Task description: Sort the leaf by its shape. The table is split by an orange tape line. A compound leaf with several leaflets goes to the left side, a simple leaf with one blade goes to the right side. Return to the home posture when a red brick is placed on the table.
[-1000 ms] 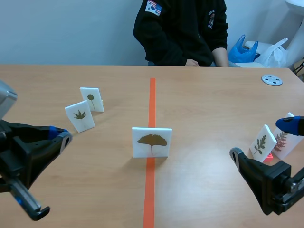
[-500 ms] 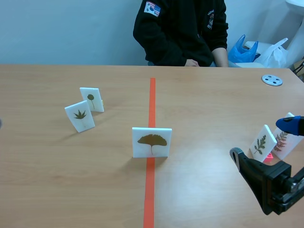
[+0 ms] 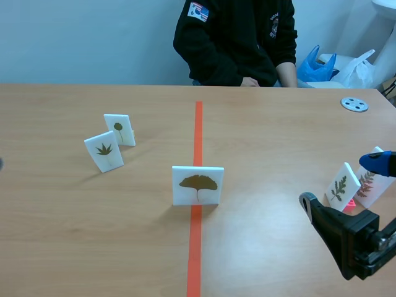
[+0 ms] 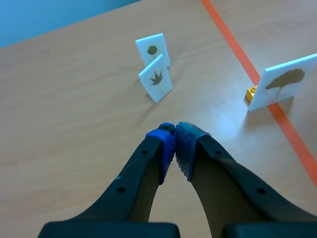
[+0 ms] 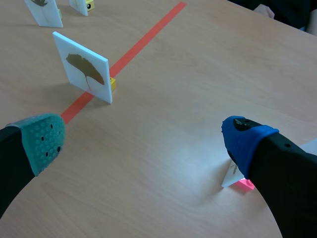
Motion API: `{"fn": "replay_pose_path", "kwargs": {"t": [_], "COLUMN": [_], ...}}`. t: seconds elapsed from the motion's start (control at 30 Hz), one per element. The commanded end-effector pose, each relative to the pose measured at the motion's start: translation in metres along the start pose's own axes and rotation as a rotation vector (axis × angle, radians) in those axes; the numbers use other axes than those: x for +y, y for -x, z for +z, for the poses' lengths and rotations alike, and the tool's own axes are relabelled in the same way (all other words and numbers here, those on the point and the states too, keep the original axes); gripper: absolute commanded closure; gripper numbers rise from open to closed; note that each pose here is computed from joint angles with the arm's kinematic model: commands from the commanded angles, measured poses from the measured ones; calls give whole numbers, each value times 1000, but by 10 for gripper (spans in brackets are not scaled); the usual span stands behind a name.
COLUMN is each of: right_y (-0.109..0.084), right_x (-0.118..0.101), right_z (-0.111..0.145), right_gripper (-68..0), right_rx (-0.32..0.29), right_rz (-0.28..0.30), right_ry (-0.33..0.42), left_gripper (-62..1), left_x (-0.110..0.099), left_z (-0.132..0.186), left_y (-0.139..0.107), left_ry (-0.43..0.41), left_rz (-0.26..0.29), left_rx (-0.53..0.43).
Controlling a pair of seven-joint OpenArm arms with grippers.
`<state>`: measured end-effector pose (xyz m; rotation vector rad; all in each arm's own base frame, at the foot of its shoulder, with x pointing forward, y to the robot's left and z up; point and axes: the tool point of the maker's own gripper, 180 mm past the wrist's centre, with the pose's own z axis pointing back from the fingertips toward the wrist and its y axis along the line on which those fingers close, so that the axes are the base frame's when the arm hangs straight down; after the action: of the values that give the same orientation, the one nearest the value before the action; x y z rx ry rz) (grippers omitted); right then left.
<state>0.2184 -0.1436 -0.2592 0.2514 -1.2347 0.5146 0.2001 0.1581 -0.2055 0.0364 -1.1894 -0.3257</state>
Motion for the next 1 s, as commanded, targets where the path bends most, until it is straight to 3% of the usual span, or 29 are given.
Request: {"fn": "replay_pose_path", "kwargs": {"t": [0.0, 0.1, 0.23, 0.33, 0.37, 0.63, 0.97], "right_y": [-14, -14, -14, -14, -14, -14, -14], "right_x": [-5, -5, -5, -5, -5, -5, -5], "right_z": [-2, -2, -2, -2, -2, -2, -2], "right_gripper": [-679, -679, -679, -679, -679, -679, -679], "right_rx": [-44, -44, -44, -44, -44, -44, -44], "right_rz": [14, 14, 14, 14, 14, 14, 15], "right_ry": [12, 12, 12, 12, 12, 12, 12], "left_gripper": [-43, -138, -373, -592, -623, -623, -623], "left_x": [-1, -1, 0, 1, 0, -21, -30], "left_z": [-1, -1, -2, -2, -3, -4, -11], "left_y": [-5, -5, 2, 8, 9, 13, 9], "left_ry": [6, 6, 4, 7, 11, 166, 242], "left_rz": [1, 2, 6, 6, 4, -85, -121], "left_rx": [-23, -22, -4, 11, 13, 25, -5]}}
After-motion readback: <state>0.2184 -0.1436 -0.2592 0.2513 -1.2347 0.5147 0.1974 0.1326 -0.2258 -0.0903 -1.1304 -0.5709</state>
